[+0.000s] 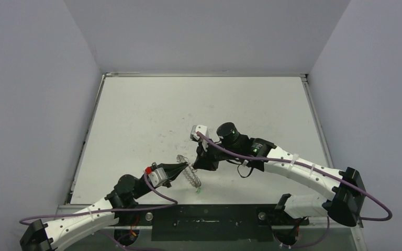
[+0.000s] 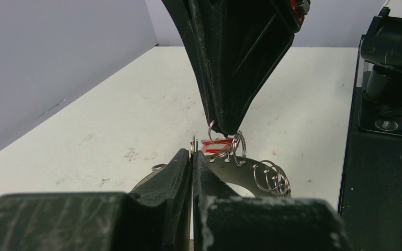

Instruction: Put the keys on the keyring

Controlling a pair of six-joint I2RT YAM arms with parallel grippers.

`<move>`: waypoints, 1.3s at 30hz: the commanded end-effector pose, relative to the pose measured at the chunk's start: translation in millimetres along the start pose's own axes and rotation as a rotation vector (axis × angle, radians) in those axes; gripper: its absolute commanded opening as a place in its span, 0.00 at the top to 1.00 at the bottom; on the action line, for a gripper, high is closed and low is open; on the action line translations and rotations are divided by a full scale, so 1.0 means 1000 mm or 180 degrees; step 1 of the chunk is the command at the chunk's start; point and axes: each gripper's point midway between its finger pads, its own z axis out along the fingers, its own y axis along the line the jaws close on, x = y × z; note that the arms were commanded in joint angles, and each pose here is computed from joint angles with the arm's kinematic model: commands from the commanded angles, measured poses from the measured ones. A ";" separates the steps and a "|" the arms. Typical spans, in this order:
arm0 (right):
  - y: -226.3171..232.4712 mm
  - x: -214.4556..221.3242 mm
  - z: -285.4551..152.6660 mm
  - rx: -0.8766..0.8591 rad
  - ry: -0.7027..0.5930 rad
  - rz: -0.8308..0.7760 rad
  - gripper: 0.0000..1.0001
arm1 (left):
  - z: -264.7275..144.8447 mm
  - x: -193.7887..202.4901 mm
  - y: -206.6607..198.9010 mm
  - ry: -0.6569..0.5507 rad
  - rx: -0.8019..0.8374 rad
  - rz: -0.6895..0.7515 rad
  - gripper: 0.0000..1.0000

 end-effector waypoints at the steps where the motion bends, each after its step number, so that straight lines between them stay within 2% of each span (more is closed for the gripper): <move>1: 0.015 -0.030 0.002 -0.0197 -0.0247 -0.0258 1.00 | 0.001 -0.015 0.001 -0.0256 -0.0022 -0.0016 1.00; 21: -0.003 -0.039 0.006 0.0149 -0.0308 -0.0145 1.00 | 0.002 -0.015 -0.003 -0.0273 0.0042 -0.0036 1.00; 39: -0.025 -0.017 0.013 0.0360 -0.0156 0.0063 1.00 | 0.001 -0.017 -0.004 -0.0293 0.0059 -0.0049 1.00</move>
